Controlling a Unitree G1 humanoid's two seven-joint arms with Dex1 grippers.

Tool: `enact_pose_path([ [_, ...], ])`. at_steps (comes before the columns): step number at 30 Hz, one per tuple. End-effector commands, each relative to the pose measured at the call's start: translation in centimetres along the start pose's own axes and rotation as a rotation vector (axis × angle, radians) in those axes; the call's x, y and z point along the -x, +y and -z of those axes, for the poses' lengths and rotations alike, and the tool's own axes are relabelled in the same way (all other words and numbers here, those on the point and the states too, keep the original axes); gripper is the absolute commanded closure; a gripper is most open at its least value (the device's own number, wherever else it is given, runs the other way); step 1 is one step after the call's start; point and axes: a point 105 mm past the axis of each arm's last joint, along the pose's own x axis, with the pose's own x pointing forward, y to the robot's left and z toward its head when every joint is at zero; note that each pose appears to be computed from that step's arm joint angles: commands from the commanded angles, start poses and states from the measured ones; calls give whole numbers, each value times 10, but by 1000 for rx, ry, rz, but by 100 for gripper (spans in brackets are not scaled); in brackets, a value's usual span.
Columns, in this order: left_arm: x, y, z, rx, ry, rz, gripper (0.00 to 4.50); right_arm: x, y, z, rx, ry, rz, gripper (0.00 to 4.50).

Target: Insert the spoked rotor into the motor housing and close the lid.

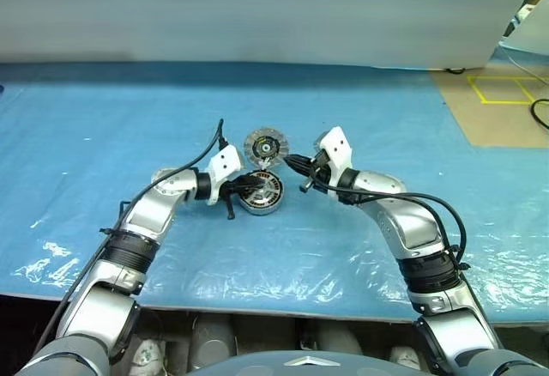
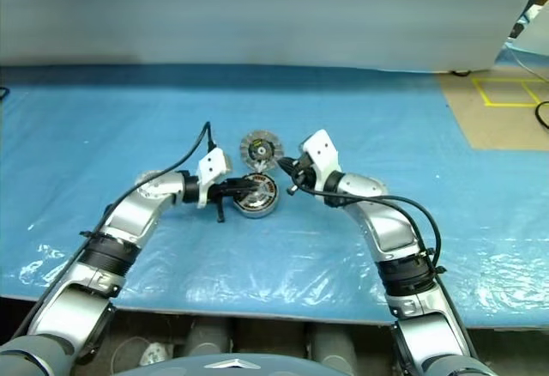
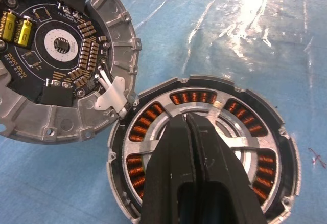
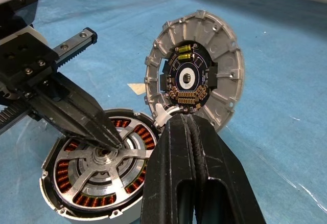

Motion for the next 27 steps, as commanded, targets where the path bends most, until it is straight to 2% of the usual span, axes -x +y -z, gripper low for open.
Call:
enact_pose_path([
  [1,-1,-3,19,46,55,-9,445,3,-1,-15,24,-52,-3,450],
  [6,0,-12,-10,98,-113,49,445,1,0,-20,22,-67,-19,450],
  [11,24,-7,-38,165,-287,44,445,0,-1,-19,19,-68,-29,450],
  [19,58,14,-28,194,-277,-69,445,5,-2,-22,9,-81,-71,450],
  [23,68,25,-35,205,-336,-142,445,11,-31,-19,18,-56,17,450],
  [27,72,18,-38,198,-357,-142,445,2,-49,-10,61,9,82,450],
])
